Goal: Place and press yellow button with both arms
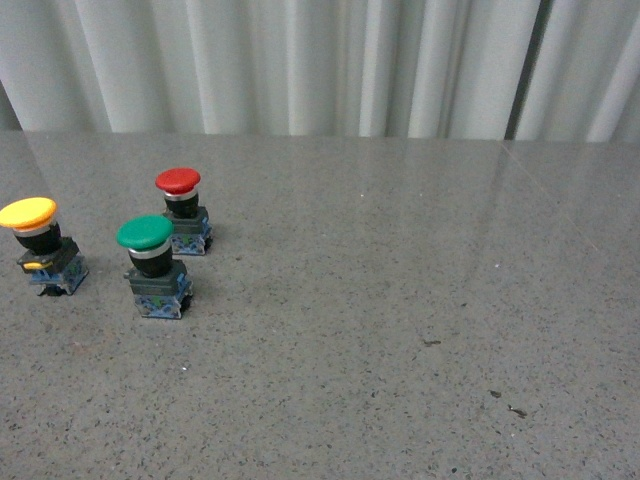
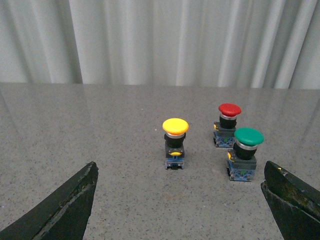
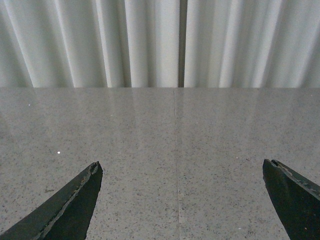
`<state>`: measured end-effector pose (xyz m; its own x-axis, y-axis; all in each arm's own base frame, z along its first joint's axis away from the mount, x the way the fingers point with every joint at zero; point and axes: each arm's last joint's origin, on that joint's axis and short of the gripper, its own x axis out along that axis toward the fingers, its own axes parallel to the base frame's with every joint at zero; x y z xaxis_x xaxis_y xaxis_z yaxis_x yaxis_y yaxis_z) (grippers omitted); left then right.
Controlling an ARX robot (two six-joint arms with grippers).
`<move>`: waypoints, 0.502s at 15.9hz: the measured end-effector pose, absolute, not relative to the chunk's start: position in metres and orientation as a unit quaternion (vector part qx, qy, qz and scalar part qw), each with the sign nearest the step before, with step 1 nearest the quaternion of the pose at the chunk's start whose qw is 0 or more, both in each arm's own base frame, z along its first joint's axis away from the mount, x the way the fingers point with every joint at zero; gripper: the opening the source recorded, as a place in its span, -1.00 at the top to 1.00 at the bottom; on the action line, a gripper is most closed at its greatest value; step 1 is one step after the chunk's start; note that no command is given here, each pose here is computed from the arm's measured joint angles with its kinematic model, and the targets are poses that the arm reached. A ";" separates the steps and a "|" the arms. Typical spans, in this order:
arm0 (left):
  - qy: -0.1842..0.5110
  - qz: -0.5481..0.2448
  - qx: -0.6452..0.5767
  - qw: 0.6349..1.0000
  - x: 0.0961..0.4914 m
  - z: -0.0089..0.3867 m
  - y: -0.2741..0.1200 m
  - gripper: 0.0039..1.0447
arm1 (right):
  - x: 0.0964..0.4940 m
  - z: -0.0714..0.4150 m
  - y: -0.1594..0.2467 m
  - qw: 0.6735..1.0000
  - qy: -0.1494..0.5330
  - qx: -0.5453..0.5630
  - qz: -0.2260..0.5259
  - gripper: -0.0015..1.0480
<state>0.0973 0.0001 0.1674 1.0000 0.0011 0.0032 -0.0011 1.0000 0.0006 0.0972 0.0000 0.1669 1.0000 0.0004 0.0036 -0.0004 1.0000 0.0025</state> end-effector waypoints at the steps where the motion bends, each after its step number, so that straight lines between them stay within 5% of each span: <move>1: 0.016 0.011 -0.003 1.000 0.097 0.166 0.000 -0.88 | 0.097 0.167 0.000 1.000 -0.002 0.001 0.000 -0.87; 6: 0.088 0.090 0.001 0.992 0.103 0.168 0.000 -0.88 | 0.097 0.167 0.000 1.000 -0.002 0.001 0.000 -0.87; 8: 0.049 0.153 0.000 0.987 0.121 0.200 0.015 -0.88 | 0.097 0.167 0.000 1.000 -0.001 0.001 0.000 -0.87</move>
